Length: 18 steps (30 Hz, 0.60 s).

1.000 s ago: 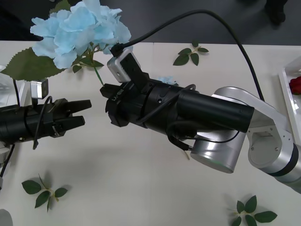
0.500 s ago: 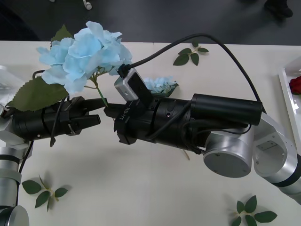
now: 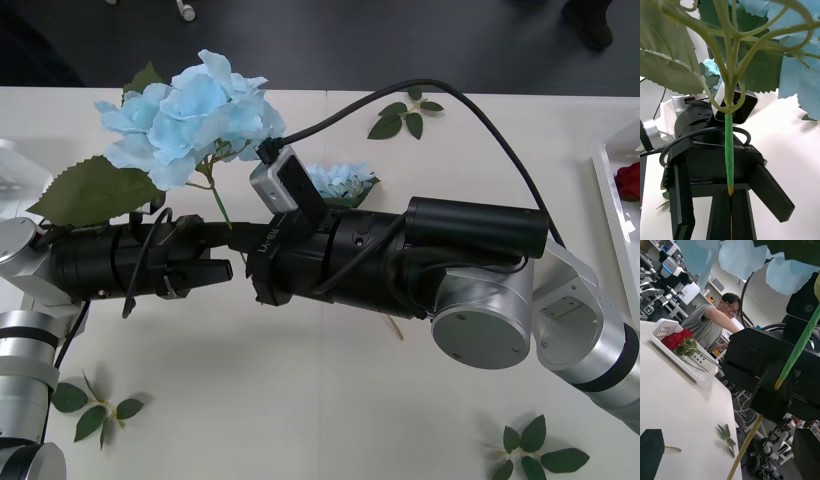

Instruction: Put the red flowers into the right box and the blue flowers into the left box

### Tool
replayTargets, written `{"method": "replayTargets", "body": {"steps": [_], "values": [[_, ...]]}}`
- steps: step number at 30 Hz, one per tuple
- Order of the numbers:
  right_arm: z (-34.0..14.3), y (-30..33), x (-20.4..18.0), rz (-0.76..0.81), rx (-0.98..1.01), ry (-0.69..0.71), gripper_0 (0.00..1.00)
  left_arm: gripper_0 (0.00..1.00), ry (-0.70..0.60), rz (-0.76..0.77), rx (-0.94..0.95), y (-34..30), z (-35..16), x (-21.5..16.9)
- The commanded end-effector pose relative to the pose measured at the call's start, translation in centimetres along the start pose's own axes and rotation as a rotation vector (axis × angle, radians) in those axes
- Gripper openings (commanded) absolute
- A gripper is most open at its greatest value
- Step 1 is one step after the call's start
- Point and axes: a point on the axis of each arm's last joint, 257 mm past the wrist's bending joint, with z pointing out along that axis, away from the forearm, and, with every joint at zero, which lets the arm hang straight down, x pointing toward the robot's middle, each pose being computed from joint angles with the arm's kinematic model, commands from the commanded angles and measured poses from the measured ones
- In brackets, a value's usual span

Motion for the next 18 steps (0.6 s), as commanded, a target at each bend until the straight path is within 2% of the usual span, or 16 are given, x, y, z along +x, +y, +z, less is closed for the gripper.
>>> {"method": "replayTargets", "body": {"steps": [1, 2, 3, 5, 7, 9, 10, 11, 14, 18], "values": [[0.4, 1.2, -2.8, -0.054, -0.022, -0.060, 0.00, 1.00, 0.017, 0.053, 0.030, -0.5, 0.9, -0.2], [0.4, 1.2, -2.8, -0.054, -0.022, -0.060, 0.00, 1.00, 0.019, 0.050, 0.034, -0.5, 1.2, -0.1], [0.4, 1.2, -2.8, -0.054, -0.022, -0.060, 0.00, 0.95, 0.017, 0.048, 0.034, -0.5, 1.3, 0.0], [0.4, 1.2, -2.8, -0.054, -0.022, -0.060, 0.00, 0.72, 0.015, 0.042, 0.039, -0.6, 1.6, 0.2], [0.4, 1.2, -2.8, -0.054, -0.022, -0.060, 0.00, 0.59, 0.012, 0.040, 0.047, -0.7, 1.9, 0.3], [0.4, 1.2, -2.8, -0.054, -0.022, -0.060, 0.00, 0.39, 0.011, 0.034, 0.051, -0.8, 2.1, 0.5], [0.4, 1.2, -2.8, -0.054, -0.022, -0.060, 0.00, 0.25, 0.008, 0.029, 0.049, -0.7, 2.2, 0.7], [0.4, 1.2, -2.8, -0.054, -0.022, -0.060, 0.00, 0.17, 0.006, 0.024, 0.049, -0.7, 2.4, 0.8], [0.4, 1.2, -2.8, -0.054, -0.022, -0.060, 0.00, 0.04, 0.003, 0.019, 0.045, -0.6, 2.5, 1.0], [0.4, 1.2, -2.8, -0.054, -0.022, -0.060, 0.00, 0.00, 0.005, 0.016, 0.049, -0.7, 2.6, 1.2]]}}
